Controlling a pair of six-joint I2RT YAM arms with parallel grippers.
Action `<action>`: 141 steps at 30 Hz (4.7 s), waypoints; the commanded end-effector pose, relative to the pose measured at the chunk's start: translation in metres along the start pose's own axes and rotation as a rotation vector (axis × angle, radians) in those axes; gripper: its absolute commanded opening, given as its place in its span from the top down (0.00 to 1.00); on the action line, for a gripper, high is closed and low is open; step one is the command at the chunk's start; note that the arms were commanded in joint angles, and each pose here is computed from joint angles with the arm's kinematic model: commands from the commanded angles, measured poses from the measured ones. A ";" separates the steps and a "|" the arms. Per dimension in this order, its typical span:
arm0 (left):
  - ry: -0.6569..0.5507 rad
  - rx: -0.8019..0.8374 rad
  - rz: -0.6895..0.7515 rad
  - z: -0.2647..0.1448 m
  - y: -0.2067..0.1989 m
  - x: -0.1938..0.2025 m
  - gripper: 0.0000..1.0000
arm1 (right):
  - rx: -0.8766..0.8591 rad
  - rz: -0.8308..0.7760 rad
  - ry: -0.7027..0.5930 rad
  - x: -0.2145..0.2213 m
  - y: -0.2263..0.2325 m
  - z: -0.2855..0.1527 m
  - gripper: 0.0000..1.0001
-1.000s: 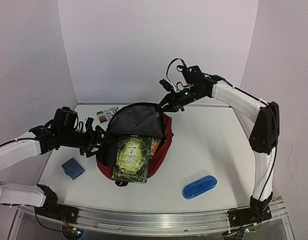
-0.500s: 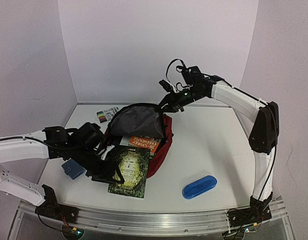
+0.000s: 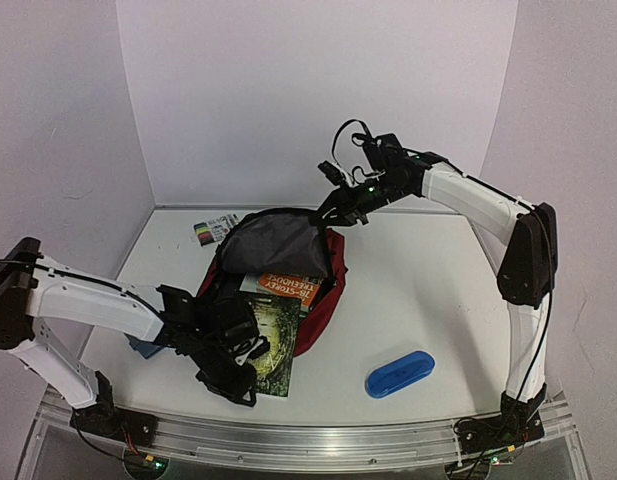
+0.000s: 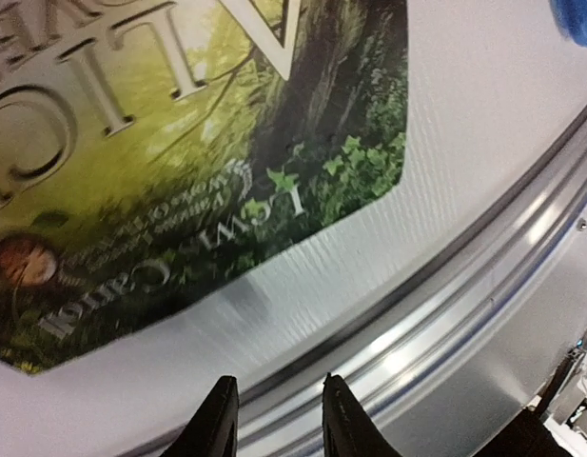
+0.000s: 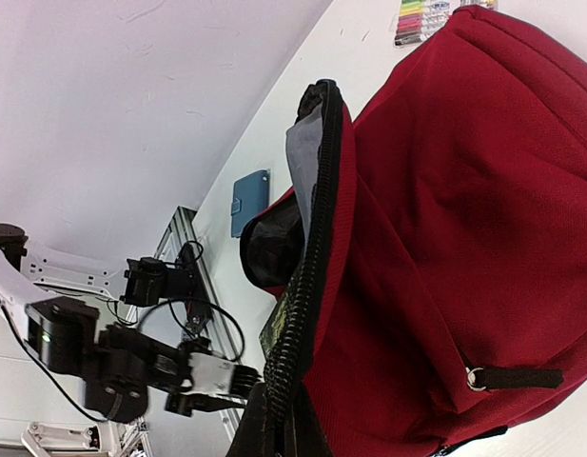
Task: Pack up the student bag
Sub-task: Place the book in the student bag.
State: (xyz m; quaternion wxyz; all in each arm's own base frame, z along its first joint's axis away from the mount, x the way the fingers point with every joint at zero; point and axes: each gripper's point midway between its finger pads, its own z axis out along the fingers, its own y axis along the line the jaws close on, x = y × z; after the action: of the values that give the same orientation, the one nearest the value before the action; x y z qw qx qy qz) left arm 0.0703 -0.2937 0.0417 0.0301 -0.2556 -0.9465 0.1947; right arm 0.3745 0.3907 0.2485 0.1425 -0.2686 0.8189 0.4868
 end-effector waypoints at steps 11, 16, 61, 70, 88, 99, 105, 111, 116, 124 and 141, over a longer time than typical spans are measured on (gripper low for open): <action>-0.089 -0.156 0.075 0.036 0.020 -0.036 0.74 | -0.004 -0.021 -0.019 -0.001 0.003 -0.005 1.00; -0.199 -0.201 0.073 0.008 0.023 -0.070 0.74 | -0.011 -0.016 -0.013 0.001 0.004 -0.003 1.00; -0.487 0.369 -0.392 -0.066 0.094 -0.067 0.18 | -0.011 -0.042 -0.024 0.000 0.012 -0.006 1.00; -0.430 0.501 -0.325 -0.045 0.092 -0.085 0.24 | -0.001 -0.065 -0.039 -0.003 0.017 -0.011 1.00; -0.454 0.645 -0.276 -0.039 0.079 -0.115 0.78 | 0.012 -0.058 -0.033 -0.001 0.012 -0.008 1.00; -0.567 0.732 -0.261 -0.105 0.052 -0.125 1.00 | 0.001 -0.072 -0.045 -0.007 0.017 -0.010 1.00; -0.613 0.773 -0.278 -0.124 0.045 -0.126 1.00 | -0.018 -0.094 -0.055 -0.010 0.027 -0.016 1.00; -0.611 0.851 -0.276 -0.135 0.036 -0.137 1.00 | -0.057 -0.137 -0.077 -0.018 0.046 -0.025 1.00; -0.554 0.909 -0.259 -0.130 0.029 -0.147 1.00 | -0.084 -0.180 -0.106 -0.028 0.064 -0.035 1.00; -0.525 0.943 -0.269 -0.118 0.030 -0.168 1.00 | -0.108 -0.188 -0.110 -0.029 0.073 -0.039 1.00; -0.640 0.768 -0.455 -0.148 0.091 -0.256 0.92 | -0.091 -0.169 -0.084 -0.012 0.065 -0.037 1.00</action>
State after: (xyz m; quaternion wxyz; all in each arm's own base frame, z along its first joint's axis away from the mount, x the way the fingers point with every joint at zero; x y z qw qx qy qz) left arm 0.3194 -0.3028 0.1277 -0.0578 0.0660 -0.7920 0.6042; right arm 0.3631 0.3875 0.2702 0.1622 -0.2869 0.8032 0.4962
